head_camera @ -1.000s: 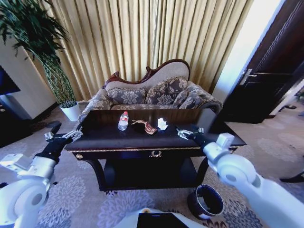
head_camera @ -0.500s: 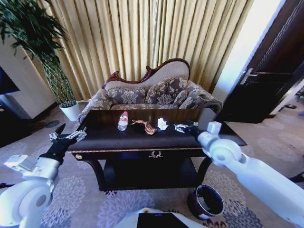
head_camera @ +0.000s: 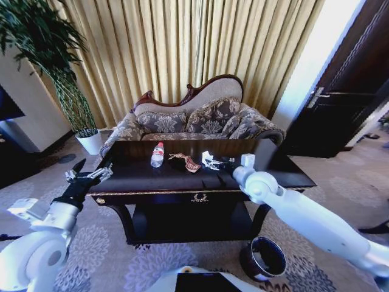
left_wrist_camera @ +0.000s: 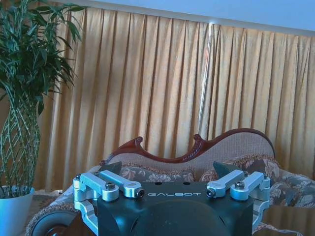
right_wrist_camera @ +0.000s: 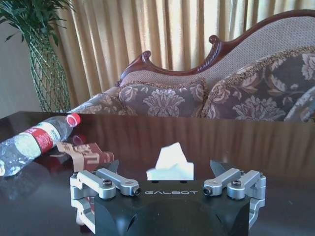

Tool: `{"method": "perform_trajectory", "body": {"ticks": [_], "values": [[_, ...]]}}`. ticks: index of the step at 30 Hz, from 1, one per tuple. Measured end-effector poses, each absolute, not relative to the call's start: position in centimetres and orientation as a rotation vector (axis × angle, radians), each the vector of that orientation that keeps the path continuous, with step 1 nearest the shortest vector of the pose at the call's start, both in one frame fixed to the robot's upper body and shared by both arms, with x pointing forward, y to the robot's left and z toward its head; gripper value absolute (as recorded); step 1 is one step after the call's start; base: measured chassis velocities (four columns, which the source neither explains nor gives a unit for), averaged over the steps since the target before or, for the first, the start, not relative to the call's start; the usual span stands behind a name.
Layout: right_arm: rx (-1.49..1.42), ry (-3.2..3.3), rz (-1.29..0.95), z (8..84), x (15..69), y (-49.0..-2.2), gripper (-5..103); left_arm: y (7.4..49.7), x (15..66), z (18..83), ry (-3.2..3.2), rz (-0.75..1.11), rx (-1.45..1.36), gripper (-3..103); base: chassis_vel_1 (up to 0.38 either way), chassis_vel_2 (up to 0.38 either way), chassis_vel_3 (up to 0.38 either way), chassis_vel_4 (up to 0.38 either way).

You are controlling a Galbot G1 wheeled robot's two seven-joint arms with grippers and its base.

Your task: Move to the front of the table and place the trash on the table into the trash bin.

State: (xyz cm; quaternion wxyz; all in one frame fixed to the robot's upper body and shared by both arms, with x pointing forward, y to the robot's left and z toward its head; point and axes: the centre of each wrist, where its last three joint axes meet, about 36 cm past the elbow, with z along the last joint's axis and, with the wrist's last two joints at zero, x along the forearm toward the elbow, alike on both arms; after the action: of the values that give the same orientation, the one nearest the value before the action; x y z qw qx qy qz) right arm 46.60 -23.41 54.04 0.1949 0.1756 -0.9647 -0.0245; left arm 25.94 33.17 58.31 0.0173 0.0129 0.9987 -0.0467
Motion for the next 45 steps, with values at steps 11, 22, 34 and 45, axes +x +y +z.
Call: {"method": "perform_trajectory", "body": {"ticks": [11, 22, 34, 45], "values": [[0.554, -2.611, -0.053, 52.6, 48.0, -19.8, 100, 33.4, 26.0, 57.9, 3.108, -0.158, 0.019, 100, 0.0, 0.0, 0.0, 0.0], [0.469, -2.592, -0.065, 51.2, 50.4, -19.6, 100, 33.5, 26.0, 58.0, 3.099, -0.155, 0.012, 100, 0.0, 0.0, 0.0, 0.0], [0.444, -2.597, -0.062, 50.9, 50.7, -20.2, 97, 33.5, 26.1, 58.1, 3.084, -0.163, 0.02, 100, 0.0, 0.0, 0.0, 0.0], [0.447, -2.602, -0.066, 51.0, 50.5, -20.3, 59, 33.5, 26.0, 58.1, 3.07, -0.162, 0.02, 100, 0.0, 0.0, 0.0, 0.0]]}}
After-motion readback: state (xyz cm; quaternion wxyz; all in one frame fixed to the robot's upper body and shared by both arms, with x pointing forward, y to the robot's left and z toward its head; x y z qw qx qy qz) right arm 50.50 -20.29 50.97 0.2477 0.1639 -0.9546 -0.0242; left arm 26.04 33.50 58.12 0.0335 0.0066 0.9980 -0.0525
